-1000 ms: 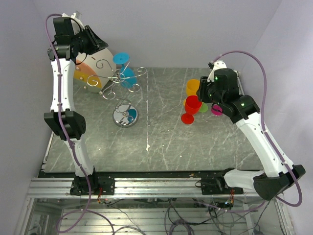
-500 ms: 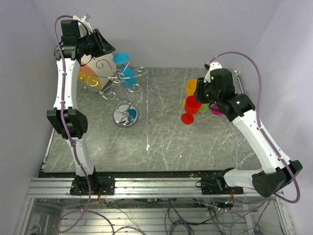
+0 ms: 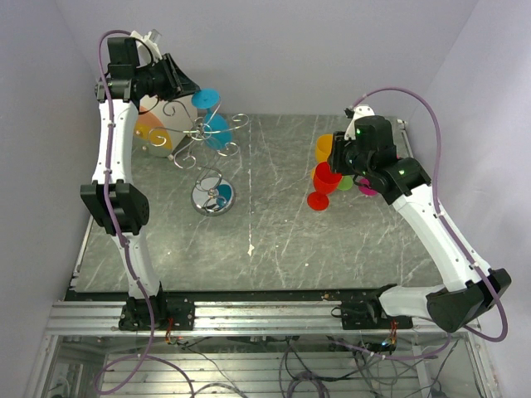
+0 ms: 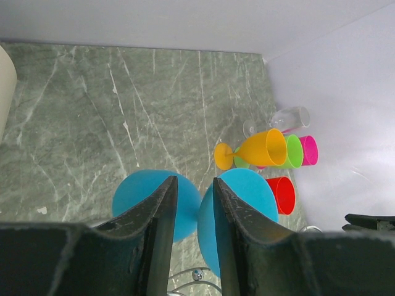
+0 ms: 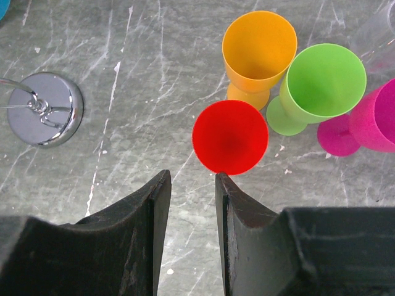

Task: Take the wine glass off the wine glass rack

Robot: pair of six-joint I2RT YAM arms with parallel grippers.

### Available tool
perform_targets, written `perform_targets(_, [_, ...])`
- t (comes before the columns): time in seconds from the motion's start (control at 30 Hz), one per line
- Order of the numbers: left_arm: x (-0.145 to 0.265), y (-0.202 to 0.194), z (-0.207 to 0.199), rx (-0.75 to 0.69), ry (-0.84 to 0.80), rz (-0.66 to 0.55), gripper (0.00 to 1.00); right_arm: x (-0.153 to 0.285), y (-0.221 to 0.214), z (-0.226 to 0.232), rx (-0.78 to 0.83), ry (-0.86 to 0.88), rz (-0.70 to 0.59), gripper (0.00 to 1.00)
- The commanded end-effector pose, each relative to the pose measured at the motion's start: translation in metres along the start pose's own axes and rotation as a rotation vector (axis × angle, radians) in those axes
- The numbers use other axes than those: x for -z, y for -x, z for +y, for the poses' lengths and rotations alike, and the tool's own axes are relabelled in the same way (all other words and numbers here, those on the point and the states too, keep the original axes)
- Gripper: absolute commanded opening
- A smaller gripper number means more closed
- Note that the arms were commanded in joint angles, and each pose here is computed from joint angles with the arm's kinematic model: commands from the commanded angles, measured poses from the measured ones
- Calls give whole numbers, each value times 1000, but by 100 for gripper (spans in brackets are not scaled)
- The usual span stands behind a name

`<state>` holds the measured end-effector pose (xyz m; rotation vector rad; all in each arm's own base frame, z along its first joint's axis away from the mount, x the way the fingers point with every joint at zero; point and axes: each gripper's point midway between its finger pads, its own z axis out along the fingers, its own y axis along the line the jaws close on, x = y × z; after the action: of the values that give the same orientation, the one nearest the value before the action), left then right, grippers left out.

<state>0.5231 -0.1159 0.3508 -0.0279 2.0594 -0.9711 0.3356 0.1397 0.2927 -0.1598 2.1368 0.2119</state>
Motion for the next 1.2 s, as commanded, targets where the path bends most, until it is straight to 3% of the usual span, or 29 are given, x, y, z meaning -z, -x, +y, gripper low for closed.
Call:
perform_targets(0.0, [4, -4, -16, -22, -57, 11, 40, 2, 6, 0, -14, 5, -30, 35])
perform_targets(0.23, [9, -5, -25, -25, -77, 9, 36, 5, 7, 0, -12, 5, -39, 35])
perform_targets(0.43, [12, -4, -31, -19, -99, 3, 21, 7, 7, -1, -14, 3, -41, 35])
perform_targets(0.77, [15, -4, -43, 8, -159, 6, 7, 14, 10, -4, -14, -5, -59, 35])
perform_targets(0.83, [16, -3, -46, 10, -168, 5, 12, 14, 10, -4, -15, -4, -57, 35])
perform_targets(0.97, [23, 1, -52, 12, -167, -13, 38, 15, 10, -4, -15, -3, -59, 35])
perform_targets(1.17, [36, 6, -50, -15, -96, -36, 45, 16, 10, -3, -20, 2, -62, 35])
